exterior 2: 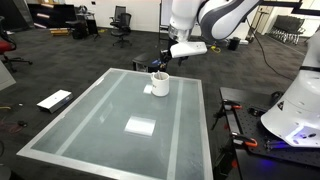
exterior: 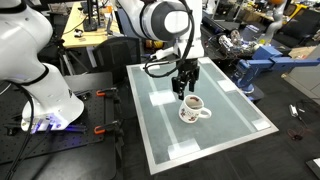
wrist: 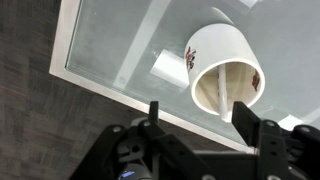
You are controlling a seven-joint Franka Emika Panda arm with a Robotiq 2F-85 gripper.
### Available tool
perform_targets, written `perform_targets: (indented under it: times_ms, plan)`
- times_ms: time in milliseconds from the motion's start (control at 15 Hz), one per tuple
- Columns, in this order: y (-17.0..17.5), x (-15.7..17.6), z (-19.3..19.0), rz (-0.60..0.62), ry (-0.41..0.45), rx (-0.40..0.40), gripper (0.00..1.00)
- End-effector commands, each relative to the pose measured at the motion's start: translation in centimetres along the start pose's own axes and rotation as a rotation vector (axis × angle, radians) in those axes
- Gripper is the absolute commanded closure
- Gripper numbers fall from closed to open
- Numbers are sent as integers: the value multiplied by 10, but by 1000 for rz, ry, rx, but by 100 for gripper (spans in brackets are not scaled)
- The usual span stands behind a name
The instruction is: Remove the marker from the mug and place it on the table
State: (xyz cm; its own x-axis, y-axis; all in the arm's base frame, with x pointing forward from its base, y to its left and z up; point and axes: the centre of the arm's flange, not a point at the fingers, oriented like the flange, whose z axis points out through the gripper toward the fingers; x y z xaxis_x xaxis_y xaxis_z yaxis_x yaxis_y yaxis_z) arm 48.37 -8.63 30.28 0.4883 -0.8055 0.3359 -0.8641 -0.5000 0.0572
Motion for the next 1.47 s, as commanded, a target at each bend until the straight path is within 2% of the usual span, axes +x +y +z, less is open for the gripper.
perform_targets:
  times_ms: [0, 533, 867, 1400]
  plan:
    - [-22, 0, 14, 21, 26, -22, 20]
    - [-39, -6, 44, 43, 28, -45, 34]
    - [-45, -1, 56, 31, 39, -42, 32]
    - [-58, 3, 64, 6, 46, 12, 32]
